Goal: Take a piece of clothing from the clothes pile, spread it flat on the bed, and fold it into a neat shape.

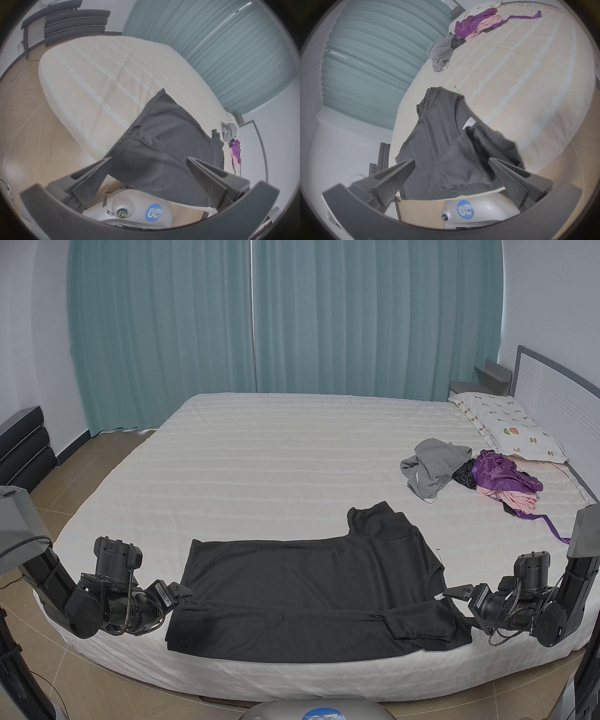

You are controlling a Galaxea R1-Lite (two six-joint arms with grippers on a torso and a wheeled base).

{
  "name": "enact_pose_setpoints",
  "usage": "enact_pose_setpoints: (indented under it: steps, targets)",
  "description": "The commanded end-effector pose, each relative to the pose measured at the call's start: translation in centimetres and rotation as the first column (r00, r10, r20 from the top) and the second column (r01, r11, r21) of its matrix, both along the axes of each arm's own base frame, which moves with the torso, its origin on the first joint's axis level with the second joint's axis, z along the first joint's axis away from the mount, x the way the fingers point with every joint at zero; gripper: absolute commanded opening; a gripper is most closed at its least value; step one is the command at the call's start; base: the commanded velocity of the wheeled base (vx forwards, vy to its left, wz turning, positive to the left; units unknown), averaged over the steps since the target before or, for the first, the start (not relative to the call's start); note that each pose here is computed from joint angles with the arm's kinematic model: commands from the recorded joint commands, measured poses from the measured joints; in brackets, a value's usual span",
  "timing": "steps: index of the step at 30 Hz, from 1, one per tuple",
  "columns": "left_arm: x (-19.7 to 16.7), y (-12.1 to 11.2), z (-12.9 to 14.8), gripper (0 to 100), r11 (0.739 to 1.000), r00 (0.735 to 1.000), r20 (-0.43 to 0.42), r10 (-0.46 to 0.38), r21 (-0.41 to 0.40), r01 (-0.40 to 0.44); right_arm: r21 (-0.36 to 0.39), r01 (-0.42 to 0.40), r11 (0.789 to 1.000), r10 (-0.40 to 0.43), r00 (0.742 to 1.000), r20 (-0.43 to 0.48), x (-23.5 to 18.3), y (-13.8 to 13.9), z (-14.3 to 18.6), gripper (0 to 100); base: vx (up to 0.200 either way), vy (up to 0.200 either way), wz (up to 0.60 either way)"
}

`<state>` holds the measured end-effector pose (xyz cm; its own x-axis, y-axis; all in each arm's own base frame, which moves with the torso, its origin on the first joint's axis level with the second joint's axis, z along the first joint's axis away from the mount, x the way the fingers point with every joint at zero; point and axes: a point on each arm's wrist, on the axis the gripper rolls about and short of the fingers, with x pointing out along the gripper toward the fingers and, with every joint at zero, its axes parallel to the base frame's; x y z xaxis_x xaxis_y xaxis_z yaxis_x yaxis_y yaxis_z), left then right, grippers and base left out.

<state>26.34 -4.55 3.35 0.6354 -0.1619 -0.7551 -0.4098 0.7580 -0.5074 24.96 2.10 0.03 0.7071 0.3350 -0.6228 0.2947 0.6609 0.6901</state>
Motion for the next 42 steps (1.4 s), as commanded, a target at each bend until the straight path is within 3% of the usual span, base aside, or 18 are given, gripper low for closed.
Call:
enact_pose_setpoints:
  steps: [1, 10, 20, 25, 35, 42]
  targets:
    - [0.0, 0.0, 0.1, 100, 1.000, 1.000, 0.004, 0.000, -0.002, 0.000, -0.001, 0.001, 1.000, -0.001, 1.000, -0.014, -0.1, 0.0, -0.3, 100, 0.000, 0.000, 0.00]
    - [0.9, 0.0, 0.7, 100, 0.996, 0.996, 0.043, 0.072, -0.064, -0.069, -0.006, -0.009, 1.000, 0.009, 1.000, -0.025, -0.1, 0.2, -0.6, 100, 0.000, 0.000, 0.00]
    - [1.0, 0.1, 0.7, 100, 0.994, 0.994, 0.071, 0.079, -0.079, -0.073, -0.011, -0.020, 1.000, 0.019, 0.999, -0.040, -0.3, 0.4, -0.9, 100, 0.000, 0.000, 0.00]
    - [1.1, 0.2, 0.3, 100, 0.994, 0.995, 0.057, 0.081, -0.077, -0.076, -0.016, -0.019, 1.000, 0.018, 0.999, -0.046, -0.4, 0.4, -1.0, 100, 0.200, 0.000, 0.00]
    - [2.4, 1.3, -1.6, 100, 0.992, 0.996, 0.004, 0.089, -0.094, -0.089, -0.016, -0.019, 1.000, 0.018, 0.999, -0.050, -0.5, 0.4, -1.1, 100, 0.000, 0.000, 0.00]
    - [2.8, 2.6, -3.2, 100, 0.999, 1.000, -0.018, -0.015, -0.042, 0.014, -0.019, -0.021, 1.000, 0.019, 0.998, -0.060, -0.5, 0.4, -1.4, 100, 0.000, 0.000, 0.00]
